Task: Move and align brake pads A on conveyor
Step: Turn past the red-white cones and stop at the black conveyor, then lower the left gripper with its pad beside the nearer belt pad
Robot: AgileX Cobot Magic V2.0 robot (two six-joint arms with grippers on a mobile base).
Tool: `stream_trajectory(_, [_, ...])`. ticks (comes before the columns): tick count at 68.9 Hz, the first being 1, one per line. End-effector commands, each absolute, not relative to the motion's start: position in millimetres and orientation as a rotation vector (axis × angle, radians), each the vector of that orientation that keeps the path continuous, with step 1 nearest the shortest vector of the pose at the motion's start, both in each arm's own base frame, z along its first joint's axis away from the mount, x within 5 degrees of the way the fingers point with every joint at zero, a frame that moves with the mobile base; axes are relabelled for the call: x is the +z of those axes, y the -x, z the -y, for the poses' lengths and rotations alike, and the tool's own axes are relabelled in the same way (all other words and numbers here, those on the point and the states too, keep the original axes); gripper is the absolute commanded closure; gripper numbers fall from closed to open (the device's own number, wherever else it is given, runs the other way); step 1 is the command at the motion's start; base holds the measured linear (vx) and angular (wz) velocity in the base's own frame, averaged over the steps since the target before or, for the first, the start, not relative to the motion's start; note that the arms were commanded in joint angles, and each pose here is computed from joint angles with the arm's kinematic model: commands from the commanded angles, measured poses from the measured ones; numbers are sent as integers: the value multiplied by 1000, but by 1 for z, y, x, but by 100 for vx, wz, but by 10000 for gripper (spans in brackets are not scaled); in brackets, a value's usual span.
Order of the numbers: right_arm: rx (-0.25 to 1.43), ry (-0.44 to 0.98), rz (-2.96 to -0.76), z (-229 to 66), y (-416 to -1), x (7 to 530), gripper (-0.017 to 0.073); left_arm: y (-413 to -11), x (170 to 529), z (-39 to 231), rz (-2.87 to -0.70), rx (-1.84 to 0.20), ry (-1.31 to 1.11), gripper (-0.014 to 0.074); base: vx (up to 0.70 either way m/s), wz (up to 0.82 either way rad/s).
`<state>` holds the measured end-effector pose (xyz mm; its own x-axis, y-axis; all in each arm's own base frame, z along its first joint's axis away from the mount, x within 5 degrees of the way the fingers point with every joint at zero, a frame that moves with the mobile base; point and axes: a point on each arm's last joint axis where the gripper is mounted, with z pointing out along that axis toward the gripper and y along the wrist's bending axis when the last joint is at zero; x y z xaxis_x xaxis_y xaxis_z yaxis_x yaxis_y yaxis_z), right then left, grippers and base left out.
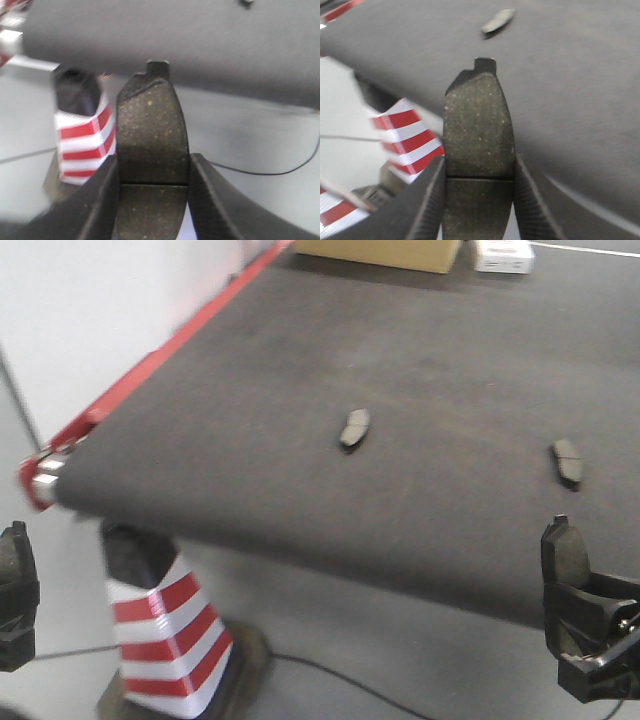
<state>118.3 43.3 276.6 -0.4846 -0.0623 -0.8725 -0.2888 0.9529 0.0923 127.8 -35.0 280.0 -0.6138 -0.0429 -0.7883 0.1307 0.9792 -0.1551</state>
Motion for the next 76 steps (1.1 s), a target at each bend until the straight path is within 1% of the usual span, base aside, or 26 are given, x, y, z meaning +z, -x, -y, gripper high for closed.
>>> stream_trajectory(1, [290,244,-1946,-44,-122,295,569,-133,295,37,-2108,-275,-60,459,27,-43])
stream_trajectory(51, [290,244,-1946,-44,-122,295,569,-133,295,37,-2108,-275,-60,459,29,-40])
stream_trajectory(76, [290,244,-1946,-44,-122,295,569,-133,295,37,-2108,-275,-60,459,21,-10])
